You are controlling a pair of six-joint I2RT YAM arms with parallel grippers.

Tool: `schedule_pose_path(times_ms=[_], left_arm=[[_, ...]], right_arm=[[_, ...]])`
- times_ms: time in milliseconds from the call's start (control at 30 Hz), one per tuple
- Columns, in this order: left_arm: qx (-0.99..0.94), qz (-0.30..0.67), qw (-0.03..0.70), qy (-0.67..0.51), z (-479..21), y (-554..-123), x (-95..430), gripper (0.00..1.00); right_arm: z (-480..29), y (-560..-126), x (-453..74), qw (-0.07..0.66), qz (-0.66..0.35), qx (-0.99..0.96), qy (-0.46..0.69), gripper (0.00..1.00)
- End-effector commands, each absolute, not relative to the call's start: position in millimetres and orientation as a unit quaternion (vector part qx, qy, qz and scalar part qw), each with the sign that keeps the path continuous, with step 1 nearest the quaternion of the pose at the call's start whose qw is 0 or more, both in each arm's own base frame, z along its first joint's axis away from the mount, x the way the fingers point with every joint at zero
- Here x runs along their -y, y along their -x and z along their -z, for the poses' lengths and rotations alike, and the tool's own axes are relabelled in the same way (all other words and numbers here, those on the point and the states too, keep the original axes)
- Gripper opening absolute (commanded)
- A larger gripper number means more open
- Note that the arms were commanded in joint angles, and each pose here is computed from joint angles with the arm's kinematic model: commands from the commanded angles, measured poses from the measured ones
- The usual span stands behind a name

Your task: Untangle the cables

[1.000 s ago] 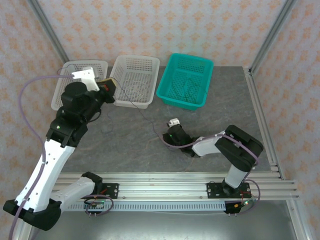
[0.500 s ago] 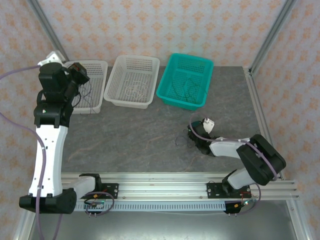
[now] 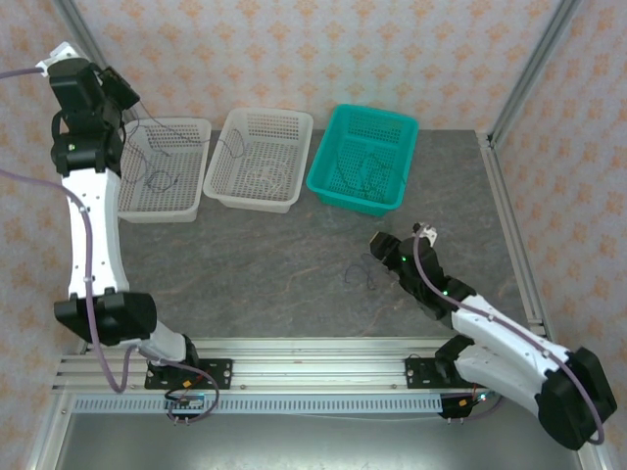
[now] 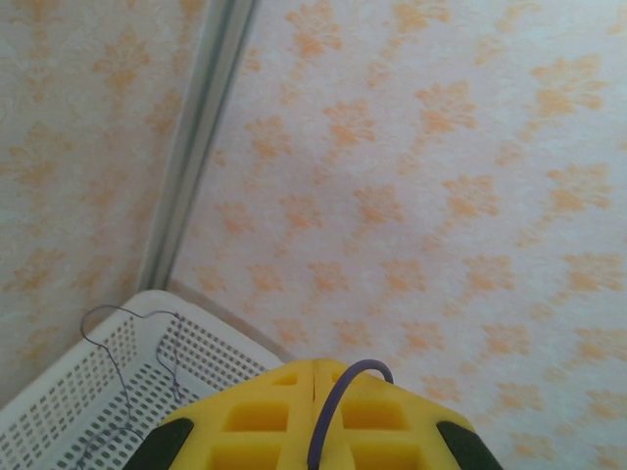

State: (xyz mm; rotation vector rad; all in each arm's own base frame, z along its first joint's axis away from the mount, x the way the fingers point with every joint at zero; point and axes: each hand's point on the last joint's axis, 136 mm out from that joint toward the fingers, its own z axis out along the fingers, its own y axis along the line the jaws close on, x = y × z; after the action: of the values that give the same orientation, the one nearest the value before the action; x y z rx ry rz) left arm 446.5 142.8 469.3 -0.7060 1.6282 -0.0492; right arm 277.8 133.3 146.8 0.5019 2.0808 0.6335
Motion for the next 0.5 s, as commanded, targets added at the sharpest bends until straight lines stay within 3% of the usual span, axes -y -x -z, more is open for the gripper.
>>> schedule_pose_path(times_ms=[0,167,267,300,333,400,467], left_arm=[[-0.708,-0.025,0.632,0.313,-461.3,-471.0,-174.8,0.0],[-0.755,-0.044,0.566,0.327,-391.4,-517.2,-201.5,0.01],[-0.772,-0.067,0.515,0.367,-337.6,-526.3,-222.5,0.2],[-0.768,-0.074,0.509,0.383,-328.9,-523.9,-228.9,0.34],[-0.764,-0.063,0.51,0.389,-326.1,-523.5,-229.4,0.48],[-0.755,-0.034,0.522,0.396,-334.6,-519.4,-222.4,0.67],[-0.733,0.015,0.546,0.405,-357.0,-509.5,-206.8,0.74]], right_arm=[[-147.6,-264.8,-127.2,0.43,-0.25,-0.846,-0.191,0.71],[-148.4,-256.1,-119.1,0.435,-0.25,-0.842,-0.198,0.71],[-150.7,-253.8,-120.3,0.43,-0.259,-0.841,-0.2,0.71],[-152.2,-253.0,-121.5,0.429,-0.263,-0.841,-0.199,0.71],[-152.9,-252.3,-121.1,0.428,-0.263,-0.841,-0.199,0.71],[-152.8,-252.6,-119.4,0.429,-0.26,-0.841,-0.204,0.72],[-152.6,-254.5,-116.7,0.431,-0.255,-0.839,-0.215,0.72]])
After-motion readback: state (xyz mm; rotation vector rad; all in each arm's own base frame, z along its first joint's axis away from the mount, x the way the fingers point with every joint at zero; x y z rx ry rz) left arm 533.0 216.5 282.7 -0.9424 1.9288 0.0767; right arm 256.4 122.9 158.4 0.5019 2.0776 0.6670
